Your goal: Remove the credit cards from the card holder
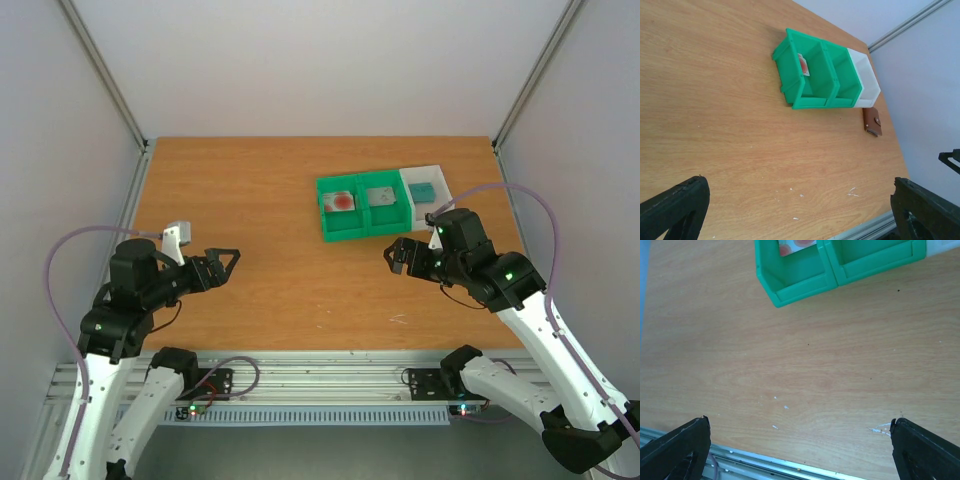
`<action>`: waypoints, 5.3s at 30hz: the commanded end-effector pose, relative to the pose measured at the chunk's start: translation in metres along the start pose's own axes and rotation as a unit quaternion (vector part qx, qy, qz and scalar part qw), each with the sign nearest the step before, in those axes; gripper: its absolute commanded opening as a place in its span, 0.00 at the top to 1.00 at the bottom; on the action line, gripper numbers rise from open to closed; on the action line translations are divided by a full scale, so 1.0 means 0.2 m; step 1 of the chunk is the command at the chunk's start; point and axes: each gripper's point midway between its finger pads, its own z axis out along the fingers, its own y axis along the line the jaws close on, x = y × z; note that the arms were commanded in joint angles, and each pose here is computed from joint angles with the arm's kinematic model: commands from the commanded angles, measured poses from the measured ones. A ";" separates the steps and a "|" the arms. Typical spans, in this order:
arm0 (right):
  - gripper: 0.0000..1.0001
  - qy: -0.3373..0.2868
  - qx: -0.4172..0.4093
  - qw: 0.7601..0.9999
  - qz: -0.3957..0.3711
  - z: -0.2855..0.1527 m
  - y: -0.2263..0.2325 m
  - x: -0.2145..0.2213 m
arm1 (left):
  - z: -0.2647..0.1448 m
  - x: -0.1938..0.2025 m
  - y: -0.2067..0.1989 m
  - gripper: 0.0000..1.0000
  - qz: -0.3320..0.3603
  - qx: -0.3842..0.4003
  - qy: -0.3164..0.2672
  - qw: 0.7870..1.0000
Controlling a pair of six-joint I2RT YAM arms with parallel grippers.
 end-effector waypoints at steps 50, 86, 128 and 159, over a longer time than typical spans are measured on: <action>0.61 0.119 0.593 0.778 -0.168 0.86 -1.17 -0.39 | 0.15 -0.02 0.10 0.01 0.081 -0.011 0.000 0.997; 0.59 0.117 0.544 0.826 -0.091 0.82 -1.27 -0.24 | 0.17 -0.01 0.12 0.01 0.077 -0.017 0.005 0.997; 0.99 0.119 0.489 0.852 -0.146 0.78 -0.83 -0.14 | 0.13 -0.03 0.13 0.01 0.078 -0.032 -0.012 0.996; 0.74 0.145 0.201 0.909 -0.334 0.76 0.08 0.65 | 0.20 0.06 0.16 0.04 0.023 -0.039 0.048 0.998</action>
